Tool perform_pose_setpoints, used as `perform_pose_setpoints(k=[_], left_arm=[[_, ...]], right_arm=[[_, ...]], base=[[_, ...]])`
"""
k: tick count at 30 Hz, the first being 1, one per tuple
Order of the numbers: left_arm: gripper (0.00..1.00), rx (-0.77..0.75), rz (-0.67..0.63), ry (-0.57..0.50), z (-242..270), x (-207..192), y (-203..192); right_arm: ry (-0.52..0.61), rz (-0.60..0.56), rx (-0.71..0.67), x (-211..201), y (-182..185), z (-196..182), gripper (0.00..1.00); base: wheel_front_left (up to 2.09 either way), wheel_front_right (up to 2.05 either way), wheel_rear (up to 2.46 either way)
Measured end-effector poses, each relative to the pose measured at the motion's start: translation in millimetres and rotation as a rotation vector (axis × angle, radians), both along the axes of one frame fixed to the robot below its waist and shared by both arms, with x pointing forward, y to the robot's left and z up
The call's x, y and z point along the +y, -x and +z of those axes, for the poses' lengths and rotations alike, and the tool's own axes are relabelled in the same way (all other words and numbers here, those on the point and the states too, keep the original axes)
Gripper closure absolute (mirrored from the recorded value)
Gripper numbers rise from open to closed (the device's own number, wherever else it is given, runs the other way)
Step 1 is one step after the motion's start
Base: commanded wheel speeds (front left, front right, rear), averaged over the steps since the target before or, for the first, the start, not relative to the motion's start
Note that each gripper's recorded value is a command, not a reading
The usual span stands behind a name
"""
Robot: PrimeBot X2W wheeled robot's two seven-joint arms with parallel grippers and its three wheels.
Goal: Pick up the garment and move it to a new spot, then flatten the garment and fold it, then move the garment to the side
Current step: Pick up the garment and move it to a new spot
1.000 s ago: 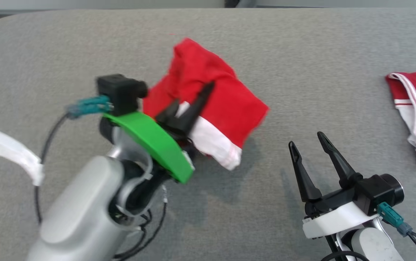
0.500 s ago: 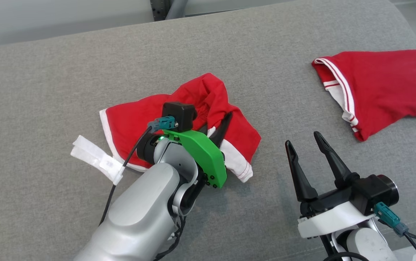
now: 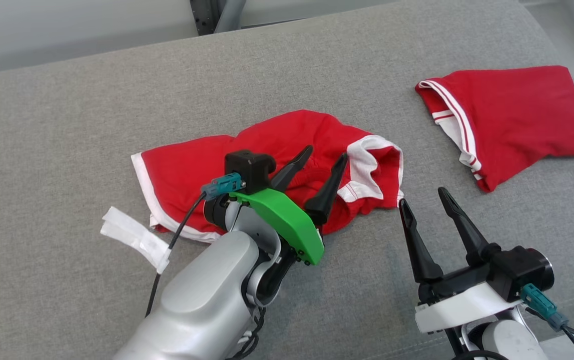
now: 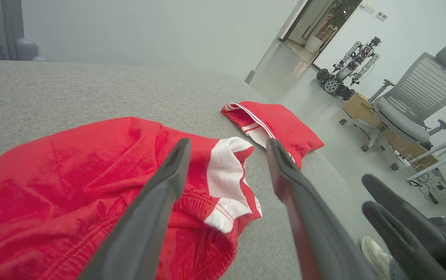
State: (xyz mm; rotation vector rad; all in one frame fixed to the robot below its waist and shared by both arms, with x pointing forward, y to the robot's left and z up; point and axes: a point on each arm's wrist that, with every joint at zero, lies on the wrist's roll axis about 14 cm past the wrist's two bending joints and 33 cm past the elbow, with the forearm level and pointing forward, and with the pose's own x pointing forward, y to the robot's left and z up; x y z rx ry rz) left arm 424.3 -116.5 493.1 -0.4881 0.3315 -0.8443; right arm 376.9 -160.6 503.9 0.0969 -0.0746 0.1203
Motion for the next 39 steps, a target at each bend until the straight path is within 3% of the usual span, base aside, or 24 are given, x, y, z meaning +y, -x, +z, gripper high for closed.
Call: perform_pose_setpoints(k=[4,10,18,23,33,39], left_arm=[[0.0,-0.027,0.058,0.027,5,12,0],[0.0,-0.058,0.144,-0.023,-5,51,5],[0.0,-0.057,0.109,-0.09,-13,58,38],[0.0,-0.096,0.199,-0.077,-3,73,45],[0.0,-0.171,0.532,-0.231,-10,191,59],[0.0,-0.191,0.646,-0.293,-15,242,85]], right_arm=[[-0.006,0.006,-0.006,2,0,2,0.0],[-0.006,0.019,-0.006,6,2,1,0.0],[-0.007,0.05,-0.031,15,7,10,0.0],[-0.004,0.032,-0.046,9,20,15,0.0],[0.037,-0.03,-0.035,-19,45,12,0.0],[0.059,-0.035,-0.033,-26,45,11,0.0]], base=[[0.0,0.0,0.0],[0.0,0.0,0.0],[0.0,0.0,0.0],[0.0,0.0,0.0],[0.0,0.0,0.0],[0.0,0.0,0.0]])
